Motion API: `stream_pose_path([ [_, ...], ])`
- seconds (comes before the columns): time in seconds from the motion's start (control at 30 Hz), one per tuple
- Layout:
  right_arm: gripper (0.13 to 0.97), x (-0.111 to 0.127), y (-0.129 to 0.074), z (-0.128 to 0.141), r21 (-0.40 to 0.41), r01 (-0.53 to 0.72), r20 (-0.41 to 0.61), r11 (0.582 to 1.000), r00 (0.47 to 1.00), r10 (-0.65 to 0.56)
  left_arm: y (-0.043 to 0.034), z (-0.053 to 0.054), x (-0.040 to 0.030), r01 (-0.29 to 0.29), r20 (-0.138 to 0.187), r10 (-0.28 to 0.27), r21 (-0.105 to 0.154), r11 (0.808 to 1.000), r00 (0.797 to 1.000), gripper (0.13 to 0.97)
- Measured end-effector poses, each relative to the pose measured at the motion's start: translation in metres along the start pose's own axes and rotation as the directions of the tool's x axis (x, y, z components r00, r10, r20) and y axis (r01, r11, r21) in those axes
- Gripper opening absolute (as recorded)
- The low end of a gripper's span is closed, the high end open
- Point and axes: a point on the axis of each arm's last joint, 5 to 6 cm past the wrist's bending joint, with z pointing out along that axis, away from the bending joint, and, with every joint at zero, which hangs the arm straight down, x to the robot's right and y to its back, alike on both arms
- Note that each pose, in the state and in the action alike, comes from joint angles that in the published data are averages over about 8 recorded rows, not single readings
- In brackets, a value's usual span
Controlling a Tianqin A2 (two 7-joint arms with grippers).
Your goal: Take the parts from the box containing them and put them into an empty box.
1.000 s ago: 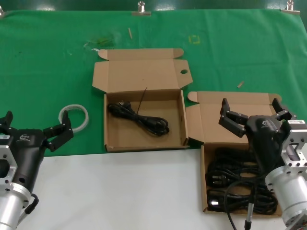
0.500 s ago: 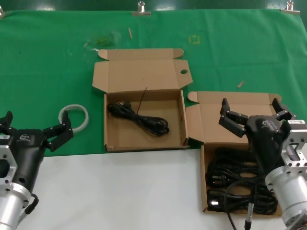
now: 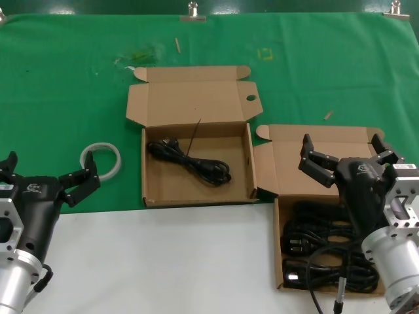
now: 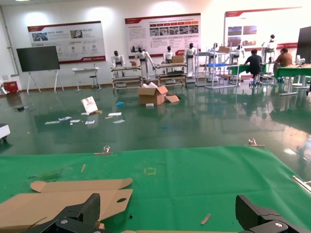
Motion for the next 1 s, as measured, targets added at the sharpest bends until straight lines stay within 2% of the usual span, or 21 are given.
stream_pose_path([
  [1.0,0.966,0.0,0.0,0.0,0.0,0.0,0.0,1.0,1.0,0.0,0.0,0.0,0.0,0.0,0.0,0.0,0.0,1.0,1.0,0.965],
])
